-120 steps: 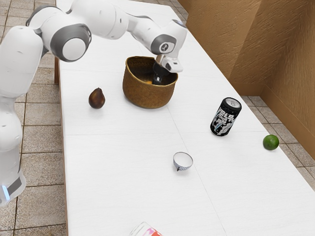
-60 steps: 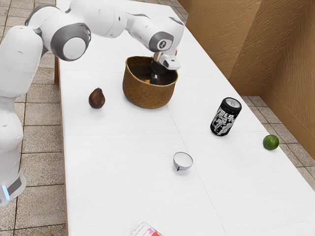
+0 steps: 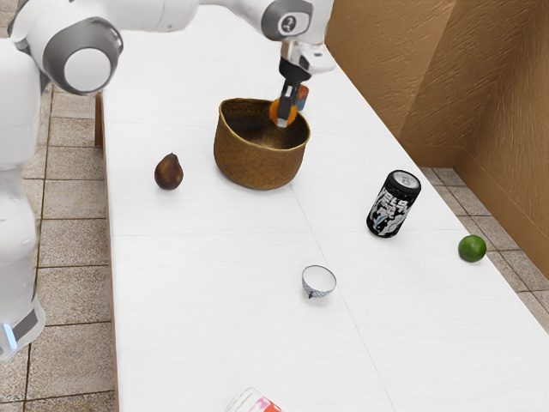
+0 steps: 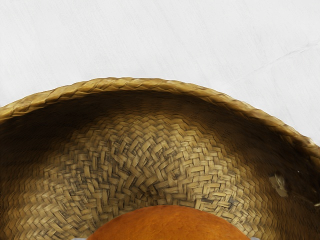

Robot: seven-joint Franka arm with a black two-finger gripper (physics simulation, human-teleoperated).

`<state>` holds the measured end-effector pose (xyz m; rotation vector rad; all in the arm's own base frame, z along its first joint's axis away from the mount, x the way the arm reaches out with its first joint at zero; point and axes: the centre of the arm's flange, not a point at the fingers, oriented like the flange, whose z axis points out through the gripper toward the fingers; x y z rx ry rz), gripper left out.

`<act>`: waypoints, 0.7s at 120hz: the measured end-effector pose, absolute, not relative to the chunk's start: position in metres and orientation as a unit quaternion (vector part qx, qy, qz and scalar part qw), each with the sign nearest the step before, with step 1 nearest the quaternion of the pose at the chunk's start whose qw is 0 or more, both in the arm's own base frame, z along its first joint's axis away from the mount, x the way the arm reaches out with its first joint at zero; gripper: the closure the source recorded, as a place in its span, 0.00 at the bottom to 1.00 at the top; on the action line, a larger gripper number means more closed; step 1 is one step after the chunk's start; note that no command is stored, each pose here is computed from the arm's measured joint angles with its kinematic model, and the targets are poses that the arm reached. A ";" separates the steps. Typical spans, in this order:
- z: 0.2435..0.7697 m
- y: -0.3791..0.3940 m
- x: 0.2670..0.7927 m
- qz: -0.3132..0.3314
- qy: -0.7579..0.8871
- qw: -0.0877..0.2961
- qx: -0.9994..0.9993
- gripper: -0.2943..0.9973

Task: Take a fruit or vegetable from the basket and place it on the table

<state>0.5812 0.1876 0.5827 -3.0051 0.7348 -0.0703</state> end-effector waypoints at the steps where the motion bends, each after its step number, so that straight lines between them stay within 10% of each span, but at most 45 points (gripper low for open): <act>1: 0.587 0.183 0.581 -0.025 0.241 0.025 -0.970 0.50; 37: 0.612 -0.003 0.593 -0.031 0.380 0.019 -0.924 0.51; 84: 0.599 0.014 0.595 -0.008 0.365 0.015 -0.931 0.25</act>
